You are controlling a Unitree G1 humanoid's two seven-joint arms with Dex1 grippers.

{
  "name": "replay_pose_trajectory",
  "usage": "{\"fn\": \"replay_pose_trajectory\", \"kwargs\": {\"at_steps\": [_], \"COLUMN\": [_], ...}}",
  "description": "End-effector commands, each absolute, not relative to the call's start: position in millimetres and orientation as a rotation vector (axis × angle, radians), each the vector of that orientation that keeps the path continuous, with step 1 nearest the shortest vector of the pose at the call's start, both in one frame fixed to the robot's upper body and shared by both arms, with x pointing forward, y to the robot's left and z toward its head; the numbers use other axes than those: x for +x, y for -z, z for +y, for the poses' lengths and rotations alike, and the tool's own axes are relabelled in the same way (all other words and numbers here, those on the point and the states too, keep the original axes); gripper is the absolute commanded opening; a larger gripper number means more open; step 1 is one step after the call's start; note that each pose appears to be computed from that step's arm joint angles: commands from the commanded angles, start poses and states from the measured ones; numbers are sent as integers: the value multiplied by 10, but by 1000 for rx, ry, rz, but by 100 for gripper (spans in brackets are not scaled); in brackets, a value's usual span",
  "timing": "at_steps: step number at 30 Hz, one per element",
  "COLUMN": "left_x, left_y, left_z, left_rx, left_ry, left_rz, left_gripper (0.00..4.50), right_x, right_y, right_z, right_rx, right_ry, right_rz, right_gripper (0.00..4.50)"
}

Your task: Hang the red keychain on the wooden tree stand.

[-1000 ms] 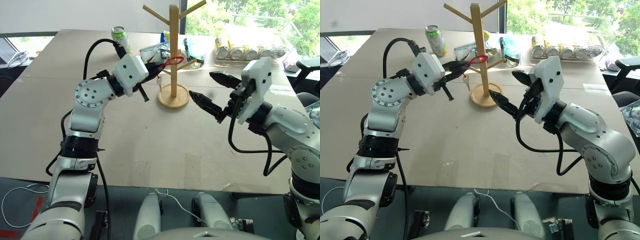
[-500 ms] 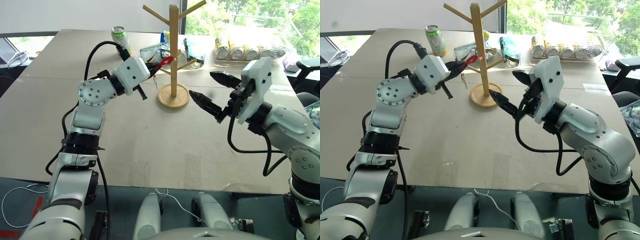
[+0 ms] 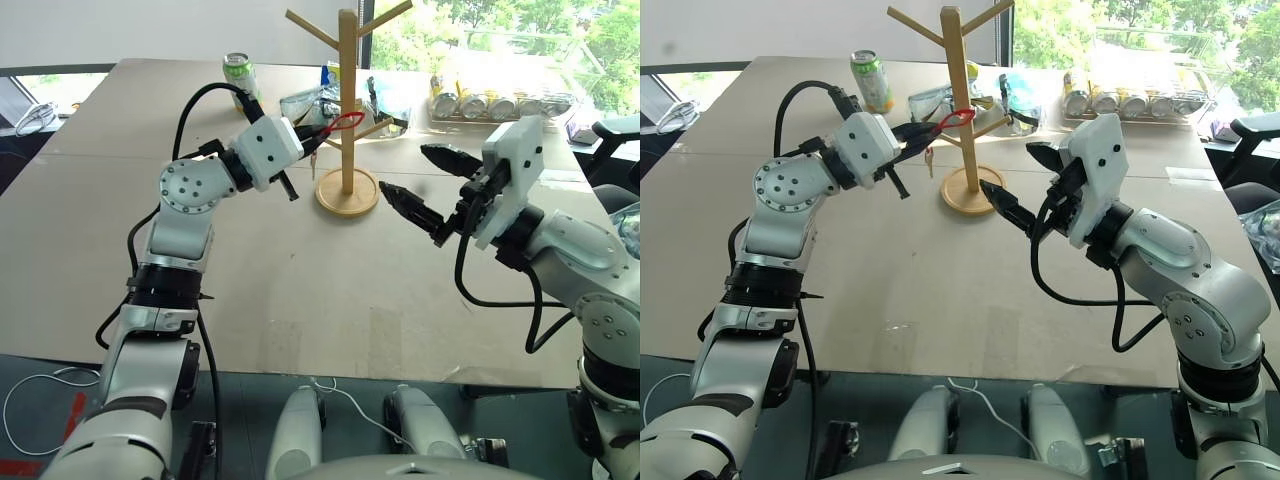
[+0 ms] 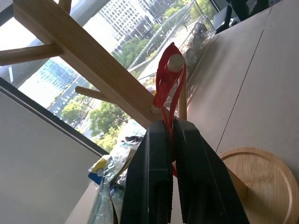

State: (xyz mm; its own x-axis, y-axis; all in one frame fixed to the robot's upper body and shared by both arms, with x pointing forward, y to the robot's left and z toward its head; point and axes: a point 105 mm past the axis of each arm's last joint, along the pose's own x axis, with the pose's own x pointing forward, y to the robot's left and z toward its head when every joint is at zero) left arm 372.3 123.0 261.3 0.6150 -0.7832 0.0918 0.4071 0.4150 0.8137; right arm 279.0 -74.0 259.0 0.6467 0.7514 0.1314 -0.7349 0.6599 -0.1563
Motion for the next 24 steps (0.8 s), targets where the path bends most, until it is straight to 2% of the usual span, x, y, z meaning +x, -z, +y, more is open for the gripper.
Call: {"fn": "replay_pose_trajectory", "kwargs": {"at_steps": [1,18,19,20,21,23,24], "left_x": [3636,3764,3759,3755,3750,3744,3736], "left_y": [-2767,-2739,-2752,-2760,-2770,-2782,-2784], "left_z": [1175,1275,1274,1272,1272,1272,1275], "left_rx": [894,949,937,926,915,906,905], "left_ry": [793,713,714,718,719,720,724], "left_rz": [-586,-559,-564,-564,-566,-568,-569], "left_gripper": [8,8,74,114,135,236,260], "right_x": [2718,2732,2732,2733,2734,2736,2737], "right_y": [-2691,-2688,-2686,-2686,-2687,-2688,-2688], "right_z": [-732,-743,-744,-745,-745,-746,-746], "right_rx": [-110,-115,-115,-116,-116,-116,-116], "right_ry": [-850,-836,-835,-835,-835,-835,-836], "right_rz": [-249,-251,-251,-251,-251,-251,-251], "right_gripper": [450,450,450,450,450,450,450]}}
